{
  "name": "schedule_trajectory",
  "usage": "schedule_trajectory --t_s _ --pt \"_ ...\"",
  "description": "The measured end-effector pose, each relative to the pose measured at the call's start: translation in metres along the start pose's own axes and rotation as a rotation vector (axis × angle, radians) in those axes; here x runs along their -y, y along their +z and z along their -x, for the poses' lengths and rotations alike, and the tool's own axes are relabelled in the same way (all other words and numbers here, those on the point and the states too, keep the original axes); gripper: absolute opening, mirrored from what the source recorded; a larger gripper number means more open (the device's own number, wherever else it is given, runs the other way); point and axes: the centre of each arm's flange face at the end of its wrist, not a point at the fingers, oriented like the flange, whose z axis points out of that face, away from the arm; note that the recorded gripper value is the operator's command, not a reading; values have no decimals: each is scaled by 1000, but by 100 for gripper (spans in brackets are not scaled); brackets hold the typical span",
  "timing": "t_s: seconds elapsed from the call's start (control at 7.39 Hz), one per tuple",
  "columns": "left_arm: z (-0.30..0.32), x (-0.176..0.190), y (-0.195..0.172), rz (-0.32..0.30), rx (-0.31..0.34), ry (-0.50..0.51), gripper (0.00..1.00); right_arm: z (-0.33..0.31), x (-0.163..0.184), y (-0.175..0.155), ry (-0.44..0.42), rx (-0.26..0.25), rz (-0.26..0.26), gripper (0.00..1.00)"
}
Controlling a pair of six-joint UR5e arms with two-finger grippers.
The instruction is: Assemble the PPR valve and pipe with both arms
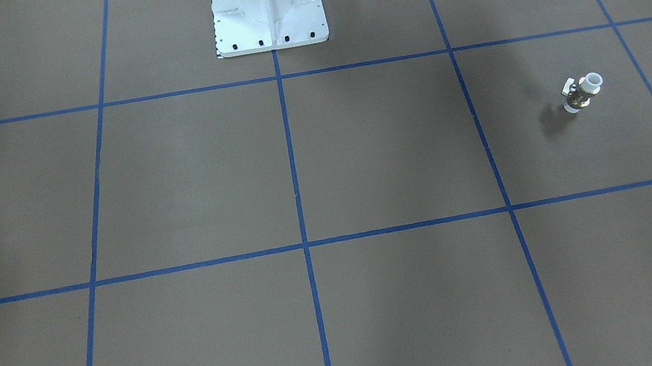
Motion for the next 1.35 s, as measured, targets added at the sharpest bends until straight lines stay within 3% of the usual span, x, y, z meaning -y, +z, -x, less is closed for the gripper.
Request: schedule_trajectory --t_s 0.41,1.35 --pt "12 -10 4 7 50 -27 100 -22 -16 -4 40 -87 4 100" --pt "9 -24 6 15 39 -16 100 -30 -24 4 66 -96 23 100"
